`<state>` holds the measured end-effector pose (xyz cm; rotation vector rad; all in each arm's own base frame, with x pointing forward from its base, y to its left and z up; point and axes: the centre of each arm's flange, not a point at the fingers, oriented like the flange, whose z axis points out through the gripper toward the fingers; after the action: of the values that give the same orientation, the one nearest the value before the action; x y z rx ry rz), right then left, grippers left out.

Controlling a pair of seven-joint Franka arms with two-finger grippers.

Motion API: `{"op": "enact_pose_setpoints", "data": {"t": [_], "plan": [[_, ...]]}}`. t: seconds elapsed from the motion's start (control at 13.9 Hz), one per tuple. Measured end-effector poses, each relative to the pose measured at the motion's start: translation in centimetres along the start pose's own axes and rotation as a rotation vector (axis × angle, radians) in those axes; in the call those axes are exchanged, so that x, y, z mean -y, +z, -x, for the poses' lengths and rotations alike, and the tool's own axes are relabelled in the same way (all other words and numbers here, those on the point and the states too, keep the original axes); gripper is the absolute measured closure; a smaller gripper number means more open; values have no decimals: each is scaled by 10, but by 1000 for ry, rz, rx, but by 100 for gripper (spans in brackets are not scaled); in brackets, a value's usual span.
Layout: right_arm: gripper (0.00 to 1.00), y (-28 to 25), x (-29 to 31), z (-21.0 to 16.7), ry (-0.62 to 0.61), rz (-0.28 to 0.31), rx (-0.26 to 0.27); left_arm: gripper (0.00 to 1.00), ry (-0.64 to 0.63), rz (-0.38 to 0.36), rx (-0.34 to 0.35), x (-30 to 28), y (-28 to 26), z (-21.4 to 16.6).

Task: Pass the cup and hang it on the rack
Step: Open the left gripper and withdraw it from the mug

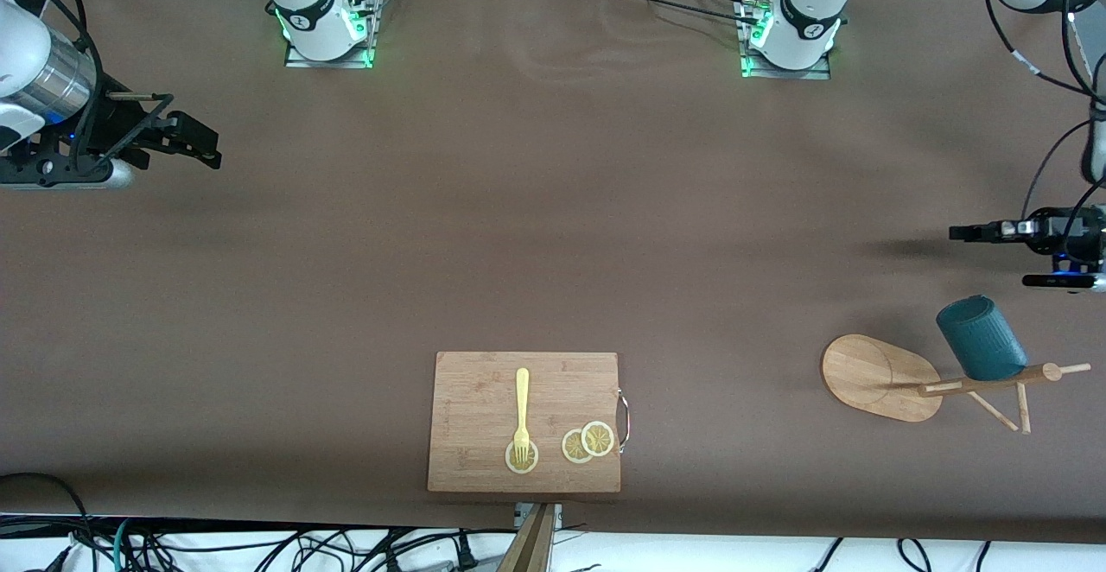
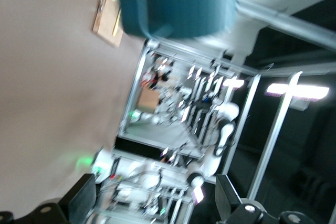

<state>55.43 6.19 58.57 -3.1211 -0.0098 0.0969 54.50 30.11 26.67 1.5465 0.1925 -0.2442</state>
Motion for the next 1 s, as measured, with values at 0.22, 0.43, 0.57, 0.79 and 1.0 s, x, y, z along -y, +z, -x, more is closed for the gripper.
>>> {"op": "enact_pose_setpoints", "data": {"t": [0.22, 0.43, 0.57, 0.79, 1.0], "plan": [[0, 0, 0, 0, 0, 0, 0, 0, 30, -176, 69, -61, -12, 18], [0, 0, 0, 0, 0, 0, 0, 0, 47, -381, 96, -121, -11, 36], [0, 0, 0, 0, 0, 0, -1, 0, 65, -534, 117, -157, 7, 33], [0, 0, 0, 0, 0, 0, -1, 0, 121, -778, 162, -208, 66, 13], [0, 0, 0, 0, 0, 0, -1, 0, 179, -969, 183, -240, 117, -2]]}}
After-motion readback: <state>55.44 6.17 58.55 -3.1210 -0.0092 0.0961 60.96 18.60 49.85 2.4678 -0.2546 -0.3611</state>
